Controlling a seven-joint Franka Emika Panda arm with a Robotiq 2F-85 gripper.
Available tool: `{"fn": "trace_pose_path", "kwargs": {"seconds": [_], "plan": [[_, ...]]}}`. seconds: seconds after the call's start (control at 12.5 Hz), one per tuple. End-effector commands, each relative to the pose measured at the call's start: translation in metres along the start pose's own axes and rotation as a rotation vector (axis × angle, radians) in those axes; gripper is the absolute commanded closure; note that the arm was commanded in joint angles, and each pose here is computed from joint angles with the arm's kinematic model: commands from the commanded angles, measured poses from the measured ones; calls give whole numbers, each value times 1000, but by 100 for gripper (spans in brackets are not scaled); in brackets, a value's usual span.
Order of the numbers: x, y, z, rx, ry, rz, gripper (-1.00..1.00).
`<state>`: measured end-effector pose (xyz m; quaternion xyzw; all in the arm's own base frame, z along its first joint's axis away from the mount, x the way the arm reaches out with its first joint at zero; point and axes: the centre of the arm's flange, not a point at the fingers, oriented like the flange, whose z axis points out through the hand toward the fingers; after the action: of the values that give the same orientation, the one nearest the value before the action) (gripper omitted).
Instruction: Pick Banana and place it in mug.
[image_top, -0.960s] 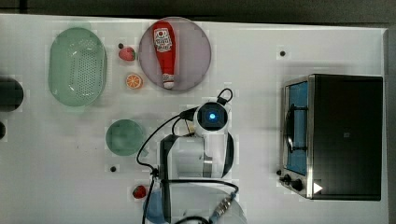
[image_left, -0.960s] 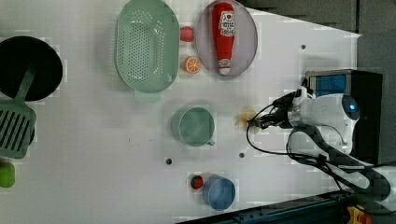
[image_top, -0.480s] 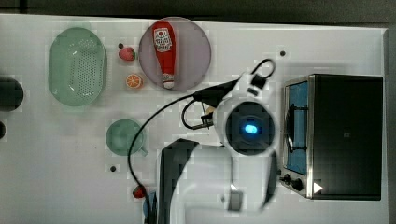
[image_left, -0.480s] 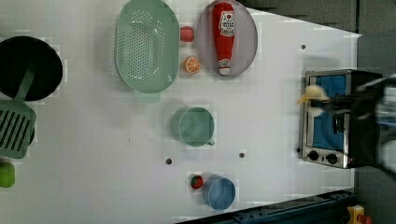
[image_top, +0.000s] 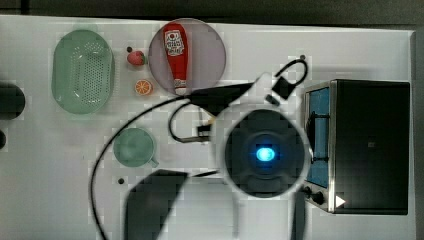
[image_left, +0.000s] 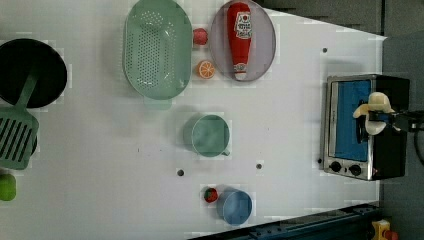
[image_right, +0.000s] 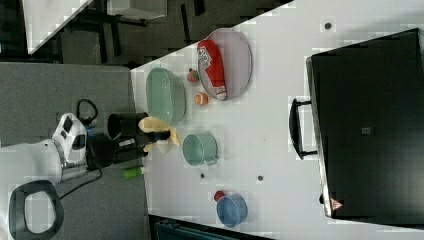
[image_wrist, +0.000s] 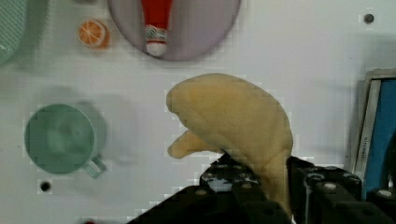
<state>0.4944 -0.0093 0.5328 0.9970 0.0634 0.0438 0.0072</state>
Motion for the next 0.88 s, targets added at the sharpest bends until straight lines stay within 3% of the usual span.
{"fn": "trace_pose_path", "kwargs": {"seconds": [0.08,0.56,0.88], "plan": [[-4,-104,42,-43,-112,75,57],[-18,-221,81,-27,-157,350,57],[-22,-249,141,19,-99,436,57]]}}
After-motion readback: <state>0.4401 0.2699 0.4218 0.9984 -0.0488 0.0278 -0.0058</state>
